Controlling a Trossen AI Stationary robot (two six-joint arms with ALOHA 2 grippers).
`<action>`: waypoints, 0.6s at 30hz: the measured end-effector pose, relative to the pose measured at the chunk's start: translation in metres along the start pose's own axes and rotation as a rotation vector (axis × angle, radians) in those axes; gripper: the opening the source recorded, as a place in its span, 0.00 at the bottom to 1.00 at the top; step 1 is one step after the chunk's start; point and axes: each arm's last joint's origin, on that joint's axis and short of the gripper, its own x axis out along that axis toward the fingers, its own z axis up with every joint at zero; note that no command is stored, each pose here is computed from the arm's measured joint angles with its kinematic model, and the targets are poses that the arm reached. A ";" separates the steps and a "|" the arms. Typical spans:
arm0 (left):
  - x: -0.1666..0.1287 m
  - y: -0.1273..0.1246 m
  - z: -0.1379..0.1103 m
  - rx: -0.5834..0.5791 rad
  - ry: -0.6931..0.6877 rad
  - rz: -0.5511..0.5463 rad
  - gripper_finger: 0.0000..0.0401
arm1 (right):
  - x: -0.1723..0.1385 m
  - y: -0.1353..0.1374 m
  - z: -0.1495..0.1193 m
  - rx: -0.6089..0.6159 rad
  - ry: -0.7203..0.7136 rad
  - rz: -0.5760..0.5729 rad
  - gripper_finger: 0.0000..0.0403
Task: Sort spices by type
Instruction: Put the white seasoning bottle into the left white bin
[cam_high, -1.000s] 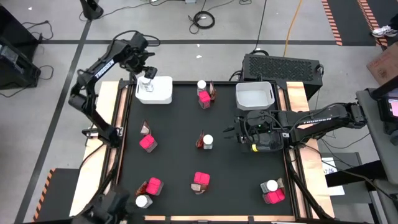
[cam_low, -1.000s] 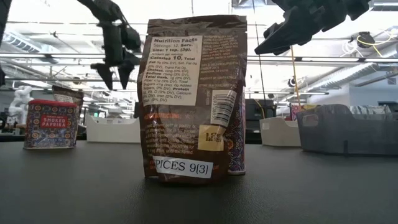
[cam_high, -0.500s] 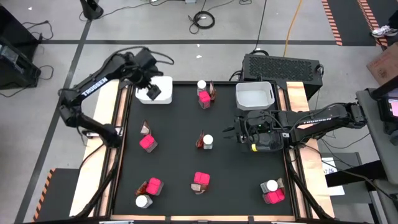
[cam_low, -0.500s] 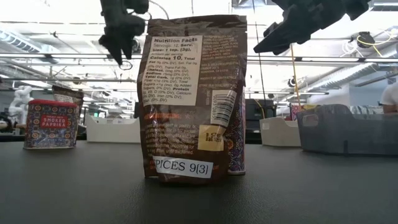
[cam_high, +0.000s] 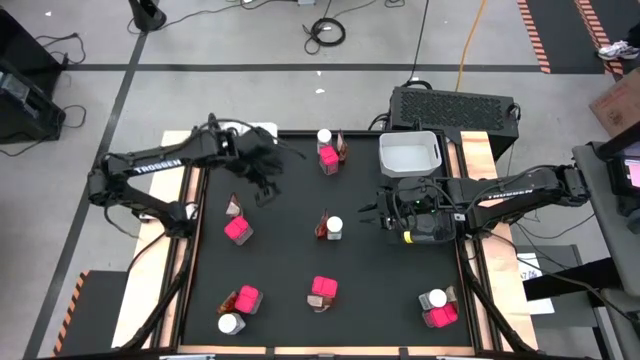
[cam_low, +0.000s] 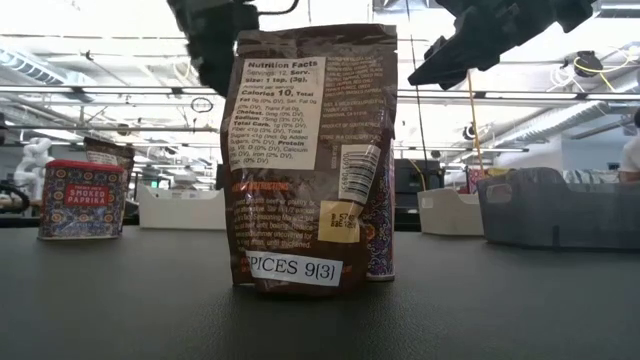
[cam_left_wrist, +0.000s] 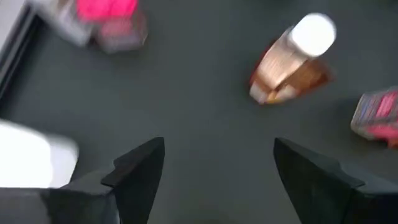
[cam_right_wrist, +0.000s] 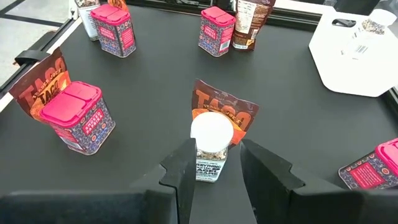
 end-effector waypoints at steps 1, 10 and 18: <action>0.006 -0.005 0.003 0.027 -0.039 -0.013 0.76 | 0.000 0.000 0.000 -0.004 0.000 0.000 0.30; 0.048 -0.052 0.036 0.269 -0.290 -0.108 0.76 | 0.000 0.000 0.000 -0.021 0.001 0.000 0.30; 0.105 -0.075 0.044 0.353 -0.319 -0.147 0.76 | 0.000 0.000 0.000 -0.021 0.003 0.000 0.30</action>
